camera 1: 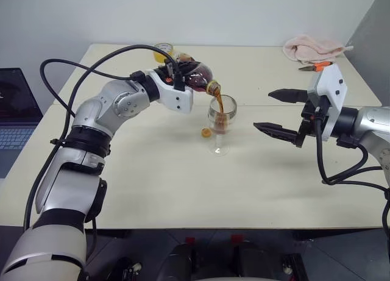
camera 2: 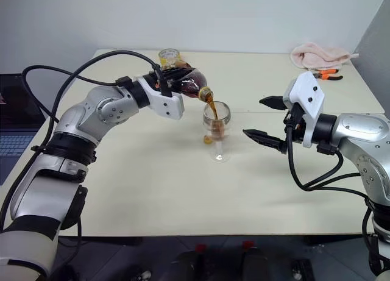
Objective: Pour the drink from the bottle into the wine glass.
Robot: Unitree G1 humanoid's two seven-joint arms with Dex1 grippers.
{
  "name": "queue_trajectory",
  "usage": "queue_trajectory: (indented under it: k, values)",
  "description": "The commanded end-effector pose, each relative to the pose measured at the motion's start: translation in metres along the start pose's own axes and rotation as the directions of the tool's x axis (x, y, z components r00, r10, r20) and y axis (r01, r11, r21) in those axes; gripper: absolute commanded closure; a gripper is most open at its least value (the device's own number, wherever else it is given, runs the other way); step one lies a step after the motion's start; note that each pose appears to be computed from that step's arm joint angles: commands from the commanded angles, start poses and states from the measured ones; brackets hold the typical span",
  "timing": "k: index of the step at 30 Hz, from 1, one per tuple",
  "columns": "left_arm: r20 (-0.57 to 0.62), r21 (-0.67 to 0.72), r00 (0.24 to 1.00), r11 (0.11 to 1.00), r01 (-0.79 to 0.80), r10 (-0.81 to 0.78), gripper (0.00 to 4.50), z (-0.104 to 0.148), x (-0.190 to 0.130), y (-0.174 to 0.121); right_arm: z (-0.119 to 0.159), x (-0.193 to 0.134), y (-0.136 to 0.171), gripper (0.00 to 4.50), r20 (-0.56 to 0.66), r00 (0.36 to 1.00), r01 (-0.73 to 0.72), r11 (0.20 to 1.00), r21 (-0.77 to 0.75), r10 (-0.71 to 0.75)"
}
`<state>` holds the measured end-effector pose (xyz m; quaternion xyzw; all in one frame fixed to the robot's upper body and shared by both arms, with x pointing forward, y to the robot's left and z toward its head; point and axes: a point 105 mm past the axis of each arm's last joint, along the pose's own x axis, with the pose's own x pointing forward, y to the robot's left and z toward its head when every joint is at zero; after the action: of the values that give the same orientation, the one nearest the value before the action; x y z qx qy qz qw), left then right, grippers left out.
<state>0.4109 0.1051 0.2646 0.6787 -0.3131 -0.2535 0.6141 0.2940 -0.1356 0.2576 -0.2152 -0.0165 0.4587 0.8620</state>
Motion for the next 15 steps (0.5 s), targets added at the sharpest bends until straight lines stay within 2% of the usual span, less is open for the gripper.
queue_trajectory:
  k: [1,15]
  values:
    - [0.019,0.054,0.996,0.995,-0.086,0.085,3.35,0.0018,-0.0008,0.0333,0.0126,-0.0038,0.0005,0.00,0.040,0.999,0.017,0.999,-0.047,-0.015]
    - [0.030,0.094,0.996,0.991,-0.091,0.089,3.35,0.0022,0.0009,0.0411,0.0124,-0.0040,0.0058,0.00,0.047,0.999,-0.014,0.999,-0.029,0.015]
